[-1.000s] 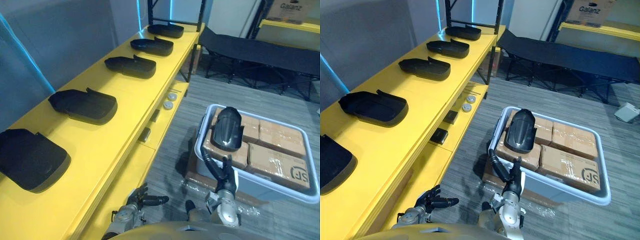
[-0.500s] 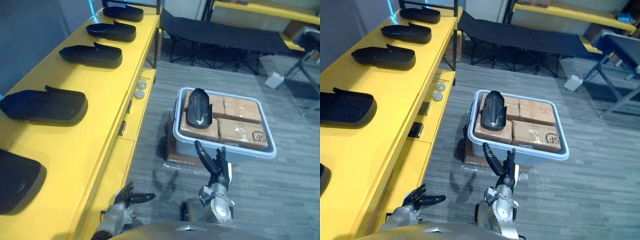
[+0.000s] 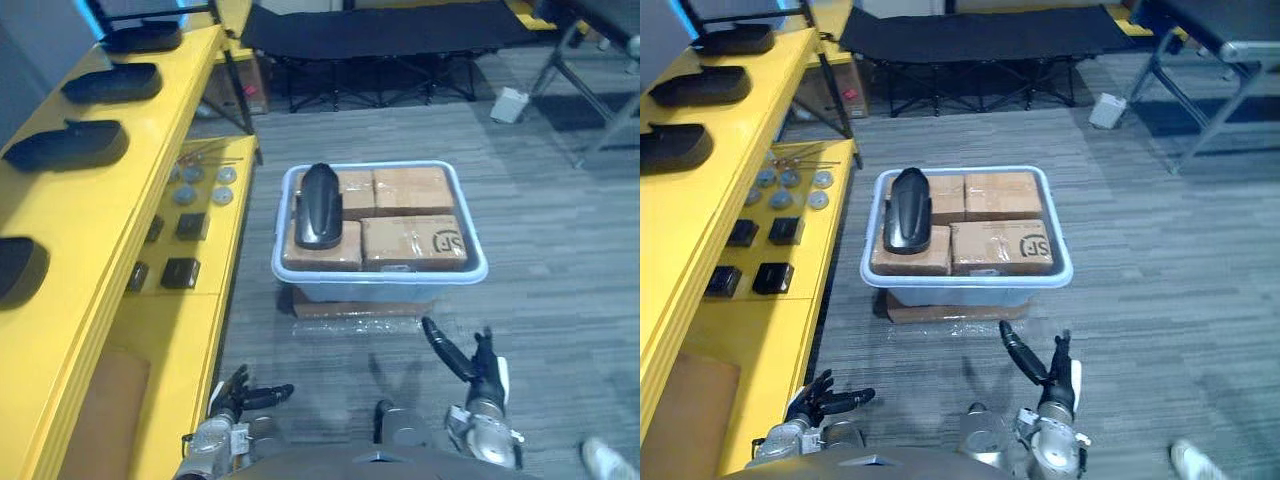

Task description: Walk over and take three plastic housings, then place them on the shelf

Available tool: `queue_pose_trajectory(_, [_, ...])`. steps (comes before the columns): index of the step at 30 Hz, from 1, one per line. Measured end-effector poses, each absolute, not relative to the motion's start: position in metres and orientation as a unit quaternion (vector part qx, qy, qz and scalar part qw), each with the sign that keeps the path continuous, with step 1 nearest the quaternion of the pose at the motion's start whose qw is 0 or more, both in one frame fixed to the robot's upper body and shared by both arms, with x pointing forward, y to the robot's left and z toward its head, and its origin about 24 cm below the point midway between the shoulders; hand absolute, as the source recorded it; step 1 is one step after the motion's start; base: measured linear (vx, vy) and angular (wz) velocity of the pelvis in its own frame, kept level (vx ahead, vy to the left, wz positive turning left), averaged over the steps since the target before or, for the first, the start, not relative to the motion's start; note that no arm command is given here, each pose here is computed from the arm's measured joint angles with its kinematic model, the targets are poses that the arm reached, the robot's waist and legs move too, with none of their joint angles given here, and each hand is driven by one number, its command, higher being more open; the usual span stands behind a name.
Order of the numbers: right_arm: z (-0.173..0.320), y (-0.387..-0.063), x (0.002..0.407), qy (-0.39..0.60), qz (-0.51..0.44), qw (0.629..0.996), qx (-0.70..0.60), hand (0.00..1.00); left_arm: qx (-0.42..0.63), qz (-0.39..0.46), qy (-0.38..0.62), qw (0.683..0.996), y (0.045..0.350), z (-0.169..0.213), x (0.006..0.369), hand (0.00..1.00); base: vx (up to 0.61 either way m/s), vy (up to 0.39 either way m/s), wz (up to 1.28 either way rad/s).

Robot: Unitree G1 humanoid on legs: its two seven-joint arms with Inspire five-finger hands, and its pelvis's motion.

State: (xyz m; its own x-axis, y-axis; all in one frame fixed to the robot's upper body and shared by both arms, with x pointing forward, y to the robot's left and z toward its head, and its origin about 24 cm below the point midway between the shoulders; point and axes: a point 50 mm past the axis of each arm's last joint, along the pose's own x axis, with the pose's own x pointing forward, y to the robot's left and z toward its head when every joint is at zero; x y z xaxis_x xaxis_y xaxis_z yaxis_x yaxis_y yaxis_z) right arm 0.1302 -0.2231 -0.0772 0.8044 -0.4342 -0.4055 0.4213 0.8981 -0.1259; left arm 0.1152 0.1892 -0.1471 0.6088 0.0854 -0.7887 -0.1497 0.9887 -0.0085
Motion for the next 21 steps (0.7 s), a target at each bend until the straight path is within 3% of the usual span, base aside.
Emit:
queue_pose_trajectory(6, [-0.067,-0.22,0.15,0.184,-0.216,0.958,-0.025,1.0,-0.053,0.032,0.409,0.911,0.179,-0.139,0.128,1.0,0.07,0.031,0.2])
queue_pose_trajectory(13, [-0.041,-0.196,0.208,0.116,-0.206,0.972,-0.001,1.0,-0.006,0.019,0.402,0.915,0.182,-0.136,0.133,1.0,0.03,0.044,0.03])
queue_pose_trajectory(21, [-0.05,-0.18,0.207,0.159,-0.227,0.961,0.019,1.0,0.021,0.03,0.4,0.916,0.191,-0.131,0.139,1.0,-0.02,0.057,-0.03])
